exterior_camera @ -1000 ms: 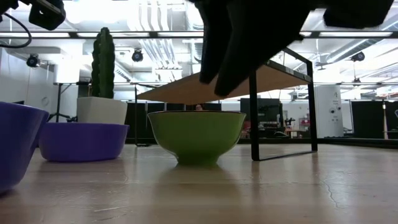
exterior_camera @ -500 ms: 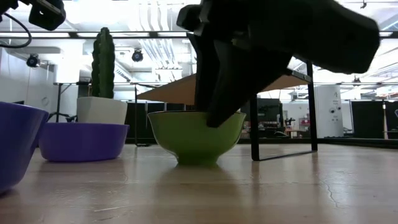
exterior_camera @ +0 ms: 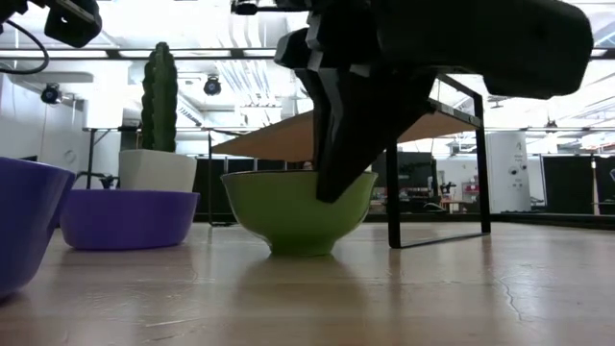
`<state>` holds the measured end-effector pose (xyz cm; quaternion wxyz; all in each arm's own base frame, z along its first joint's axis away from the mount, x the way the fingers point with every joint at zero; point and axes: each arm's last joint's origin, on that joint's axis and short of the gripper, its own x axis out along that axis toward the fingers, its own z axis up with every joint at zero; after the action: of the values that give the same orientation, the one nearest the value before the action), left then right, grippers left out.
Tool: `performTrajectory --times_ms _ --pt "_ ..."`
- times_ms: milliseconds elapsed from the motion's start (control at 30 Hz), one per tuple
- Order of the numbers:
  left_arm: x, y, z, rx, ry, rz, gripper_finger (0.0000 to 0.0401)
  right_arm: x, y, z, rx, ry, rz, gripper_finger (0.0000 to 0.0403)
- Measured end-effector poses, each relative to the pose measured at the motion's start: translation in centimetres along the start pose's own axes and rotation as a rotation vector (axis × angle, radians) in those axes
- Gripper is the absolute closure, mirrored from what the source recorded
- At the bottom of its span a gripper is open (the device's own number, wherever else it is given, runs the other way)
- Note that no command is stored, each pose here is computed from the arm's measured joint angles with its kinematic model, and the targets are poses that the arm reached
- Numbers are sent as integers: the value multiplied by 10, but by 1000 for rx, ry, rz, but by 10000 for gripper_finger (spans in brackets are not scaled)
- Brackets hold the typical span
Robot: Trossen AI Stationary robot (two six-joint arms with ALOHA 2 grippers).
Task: Pick & Place Mini bowls
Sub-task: Stack the top white patterned bowl on the other white patterned bowl on the shelf
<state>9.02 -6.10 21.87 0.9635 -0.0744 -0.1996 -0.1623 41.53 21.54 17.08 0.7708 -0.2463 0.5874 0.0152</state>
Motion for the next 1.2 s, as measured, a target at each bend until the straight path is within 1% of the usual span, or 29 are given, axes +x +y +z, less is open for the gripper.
performTrajectory --times_ms 133,200,333,533,733,933,1200 --pt "0 0 0 0 0 0 401 -8 2 3 -21 -14 10 390" --pt "0 0 0 0 0 1 401 -17 3 8 -21 -45 15 391" --pt "0 0 0 1 0 1 401 -39 1 16 -37 -90 20 391" --pt "0 0 0 1 0 1 401 -79 -12 22 -36 -125 1 392" --pt "0 0 0 1 1 1 401 -115 -27 17 -77 -178 -60 392" --pt "0 0 0 2 3 1 401 -144 -45 10 -69 -225 -148 392" --pt "0 0 -2 8 20 0 401 -170 -66 -7 -58 -206 -365 392"
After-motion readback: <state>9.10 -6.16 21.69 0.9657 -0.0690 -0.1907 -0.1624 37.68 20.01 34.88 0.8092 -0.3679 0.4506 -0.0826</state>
